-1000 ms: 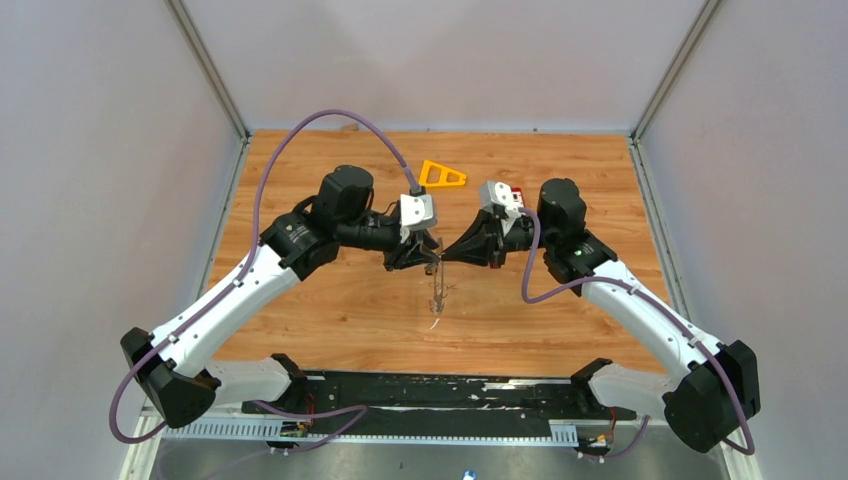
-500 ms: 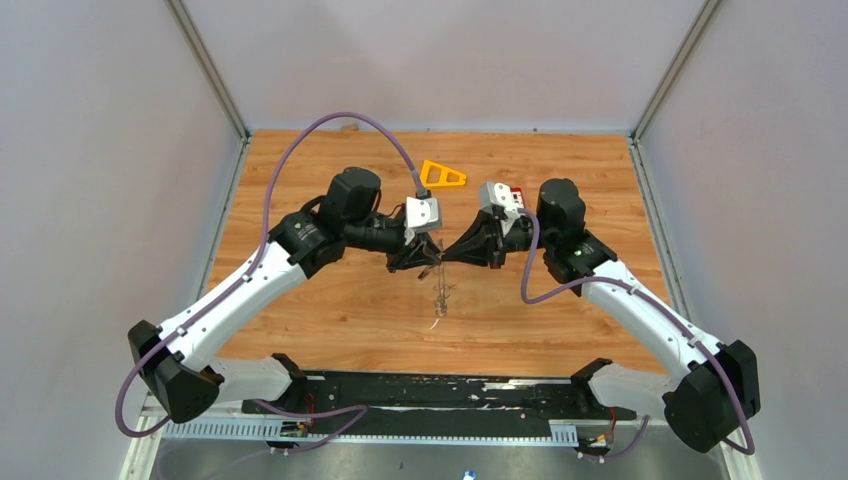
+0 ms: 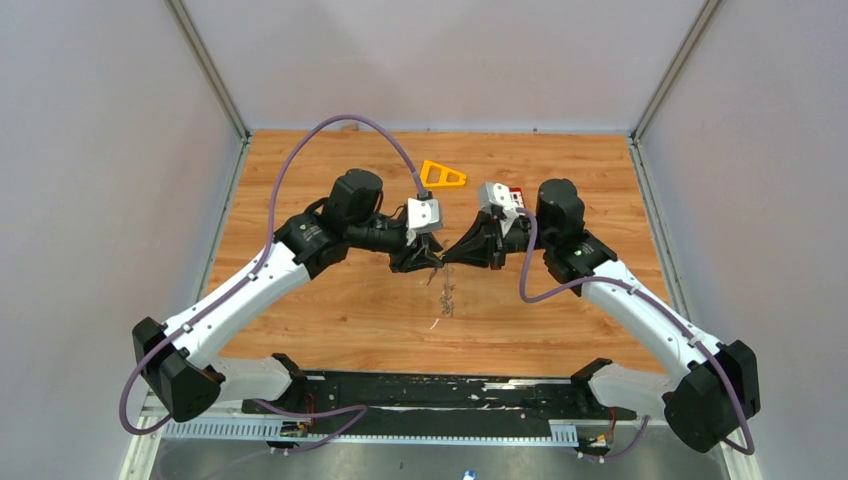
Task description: Put the keys on the keyring
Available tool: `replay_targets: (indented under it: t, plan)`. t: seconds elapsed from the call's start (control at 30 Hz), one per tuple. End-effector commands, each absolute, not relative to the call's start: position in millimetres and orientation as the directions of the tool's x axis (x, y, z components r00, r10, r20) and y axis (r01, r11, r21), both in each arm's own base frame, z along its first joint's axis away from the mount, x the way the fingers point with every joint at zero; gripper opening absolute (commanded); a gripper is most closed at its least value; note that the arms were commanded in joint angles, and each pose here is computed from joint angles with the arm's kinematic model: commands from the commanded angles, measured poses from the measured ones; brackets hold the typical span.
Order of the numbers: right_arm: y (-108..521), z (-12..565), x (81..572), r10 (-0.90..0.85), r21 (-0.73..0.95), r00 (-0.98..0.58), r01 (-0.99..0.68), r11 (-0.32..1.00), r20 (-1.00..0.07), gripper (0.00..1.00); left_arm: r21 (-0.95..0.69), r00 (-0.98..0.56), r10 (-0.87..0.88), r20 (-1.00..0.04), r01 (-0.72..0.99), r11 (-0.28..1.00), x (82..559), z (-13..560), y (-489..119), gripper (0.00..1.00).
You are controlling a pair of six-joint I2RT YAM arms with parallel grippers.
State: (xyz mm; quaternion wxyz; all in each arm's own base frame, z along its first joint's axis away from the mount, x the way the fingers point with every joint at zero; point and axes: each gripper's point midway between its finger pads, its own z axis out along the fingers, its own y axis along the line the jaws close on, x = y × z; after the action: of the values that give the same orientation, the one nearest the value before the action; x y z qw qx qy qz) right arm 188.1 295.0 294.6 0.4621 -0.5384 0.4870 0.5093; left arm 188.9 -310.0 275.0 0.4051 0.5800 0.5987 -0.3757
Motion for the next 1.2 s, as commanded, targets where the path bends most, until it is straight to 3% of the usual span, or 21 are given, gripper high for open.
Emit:
replay_targets:
  t: [0.0, 0.3, 0.4, 0.5, 1.17]
  plan:
    - [293.9, 319.7, 187.5, 0.006, -0.105, 0.105, -0.990, -0.099, -0.994, 0.00, 0.021, 0.009, 0.379, -0.925, 0.999, 0.029, 188.6, 272.2, -312.7, 0.43]
    - [293.5, 315.3, 190.1, -0.008, -0.117, 0.118, -0.989, -0.086, -0.993, 0.00, 0.148, 0.105, 0.391, -0.914, 0.986, 0.080, 193.5, 288.9, -296.0, 0.53]
    - [293.6, 313.4, 191.6, -0.013, -0.116, 0.118, -0.990, -0.083, -0.993, 0.00, 0.184, 0.131, 0.393, -0.910, 0.978, 0.099, 194.1, 295.9, -290.0, 0.69]
    - [293.9, 313.2, 192.1, -0.014, -0.116, 0.117, -0.990, -0.082, -0.993, 0.00, 0.212, 0.154, 0.395, -0.906, 0.972, 0.106, 193.3, 300.3, -285.7, 0.73]
    - [294.0, 313.6, 189.3, -0.011, -0.110, 0.111, -0.989, -0.099, -0.994, 0.00, 0.221, 0.212, 0.318, -0.924, 0.975, -0.006, 192.4, 299.0, -309.9, 0.39]
